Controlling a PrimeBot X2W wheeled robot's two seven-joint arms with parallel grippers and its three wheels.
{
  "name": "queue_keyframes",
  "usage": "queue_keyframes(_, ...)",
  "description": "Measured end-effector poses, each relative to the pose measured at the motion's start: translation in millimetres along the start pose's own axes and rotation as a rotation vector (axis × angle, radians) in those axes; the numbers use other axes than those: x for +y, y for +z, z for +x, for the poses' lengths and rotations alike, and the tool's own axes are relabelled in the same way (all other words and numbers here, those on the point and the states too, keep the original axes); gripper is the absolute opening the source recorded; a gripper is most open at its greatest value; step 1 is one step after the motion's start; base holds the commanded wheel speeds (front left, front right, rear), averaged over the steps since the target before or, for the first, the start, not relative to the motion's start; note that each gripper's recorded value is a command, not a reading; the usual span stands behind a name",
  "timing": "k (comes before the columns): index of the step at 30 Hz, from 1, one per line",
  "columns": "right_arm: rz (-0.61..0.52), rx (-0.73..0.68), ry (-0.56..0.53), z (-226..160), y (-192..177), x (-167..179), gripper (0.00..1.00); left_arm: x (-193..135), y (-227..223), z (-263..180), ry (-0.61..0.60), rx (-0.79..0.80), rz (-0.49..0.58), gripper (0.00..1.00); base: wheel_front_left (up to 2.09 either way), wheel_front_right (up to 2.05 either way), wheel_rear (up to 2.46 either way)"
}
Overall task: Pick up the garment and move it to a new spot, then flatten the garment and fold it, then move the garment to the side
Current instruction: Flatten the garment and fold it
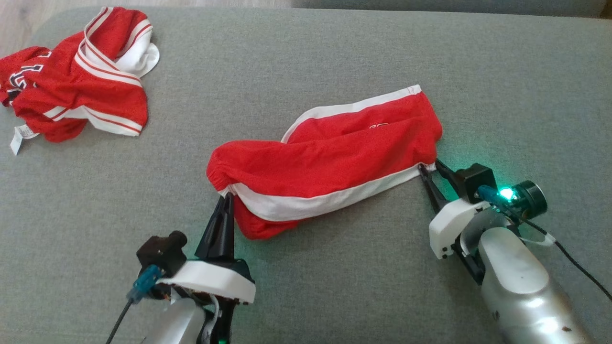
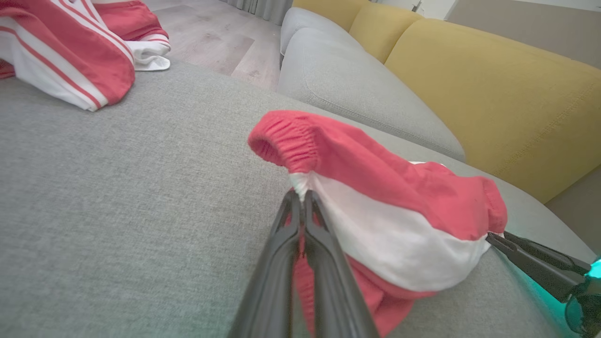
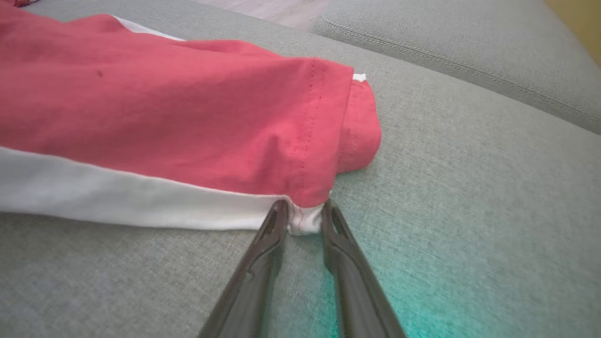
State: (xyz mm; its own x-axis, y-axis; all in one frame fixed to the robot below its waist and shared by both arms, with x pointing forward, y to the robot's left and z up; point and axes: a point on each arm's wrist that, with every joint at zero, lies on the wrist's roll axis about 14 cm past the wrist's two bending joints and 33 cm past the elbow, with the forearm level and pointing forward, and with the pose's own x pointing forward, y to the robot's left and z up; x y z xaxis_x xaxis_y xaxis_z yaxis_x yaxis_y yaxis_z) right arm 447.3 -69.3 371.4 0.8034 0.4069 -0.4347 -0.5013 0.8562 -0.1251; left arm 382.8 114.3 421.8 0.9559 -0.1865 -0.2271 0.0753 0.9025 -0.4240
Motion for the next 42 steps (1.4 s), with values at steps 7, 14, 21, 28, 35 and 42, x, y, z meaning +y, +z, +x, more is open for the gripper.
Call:
queue_keyframes(7,0.034,-0.027,0.009,4,7,1,0.00,-6,9,4,-0.020,-0.024,0.009,0.00,0.00,0.00,0.00)
queue_keyframes(14,0.094,-0.178,0.004,-1,49,1,0.00,-18,41,2,-0.073,-0.114,0.075,0.00,0.00,0.00,0.00)
queue_keyframes(21,0.066,-0.481,-0.049,-39,147,-29,0.00,-49,121,-8,-0.193,-0.306,0.192,0.00,0.00,0.00,0.00)
queue_keyframes(28,0.018,-0.676,-0.121,-108,208,-46,0.00,-92,190,-37,-0.320,-0.464,0.291,0.00,0.00,0.00,0.00)
queue_keyframes(35,-0.046,-0.864,-0.229,-200,261,-56,0.00,-151,261,-87,-0.467,-0.660,0.412,0.00,0.00,0.00,0.00)
queue_keyframes(42,-0.075,-0.917,-0.327,-247,276,-69,0.00,-185,288,-97,-0.550,-0.700,0.492,0.00,0.00,0.00,0.00)
